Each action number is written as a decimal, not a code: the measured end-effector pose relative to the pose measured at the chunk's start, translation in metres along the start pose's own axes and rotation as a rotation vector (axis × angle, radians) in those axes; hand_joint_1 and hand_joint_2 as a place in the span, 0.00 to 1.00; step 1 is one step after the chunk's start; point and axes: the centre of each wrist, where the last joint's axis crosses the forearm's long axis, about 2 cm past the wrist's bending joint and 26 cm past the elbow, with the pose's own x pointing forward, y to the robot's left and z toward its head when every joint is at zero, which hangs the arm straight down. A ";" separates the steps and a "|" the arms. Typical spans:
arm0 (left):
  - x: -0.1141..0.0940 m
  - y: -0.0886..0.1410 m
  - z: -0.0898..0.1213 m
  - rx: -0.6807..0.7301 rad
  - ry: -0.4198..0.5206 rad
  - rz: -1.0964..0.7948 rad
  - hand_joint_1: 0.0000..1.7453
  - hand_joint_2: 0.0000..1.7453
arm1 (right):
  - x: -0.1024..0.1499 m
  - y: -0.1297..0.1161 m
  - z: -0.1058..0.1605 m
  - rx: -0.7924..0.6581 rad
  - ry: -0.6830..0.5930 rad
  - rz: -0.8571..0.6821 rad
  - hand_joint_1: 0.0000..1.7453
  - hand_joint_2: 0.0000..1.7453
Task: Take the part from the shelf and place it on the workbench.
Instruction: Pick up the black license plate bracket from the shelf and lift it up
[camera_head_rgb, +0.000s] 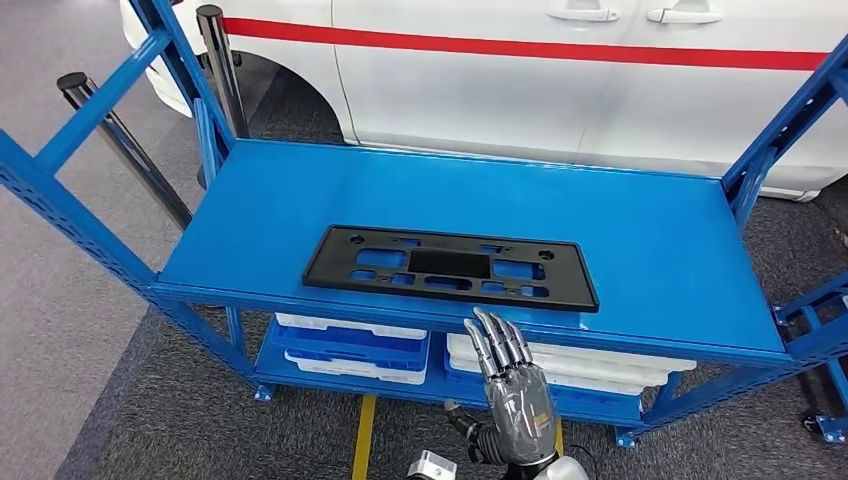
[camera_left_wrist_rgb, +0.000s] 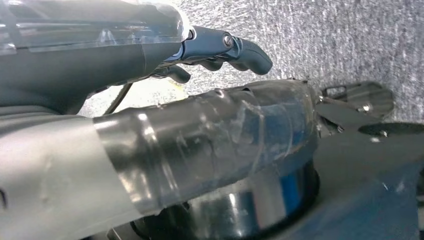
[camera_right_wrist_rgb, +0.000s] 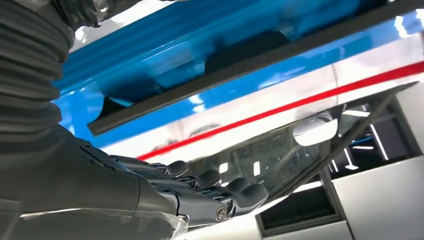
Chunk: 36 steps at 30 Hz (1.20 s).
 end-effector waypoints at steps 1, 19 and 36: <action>0.000 0.000 0.000 -0.002 0.001 0.000 0.00 0.00 | -0.001 0.001 0.000 0.003 0.004 0.019 0.00 1.00; 0.000 0.000 0.000 -0.016 0.008 -0.003 0.00 0.00 | -0.029 0.009 -0.016 0.098 0.034 0.181 0.00 1.00; 0.000 0.004 -0.001 -0.025 0.009 -0.005 0.00 0.00 | -0.062 0.013 -0.048 0.203 0.047 0.267 0.00 1.00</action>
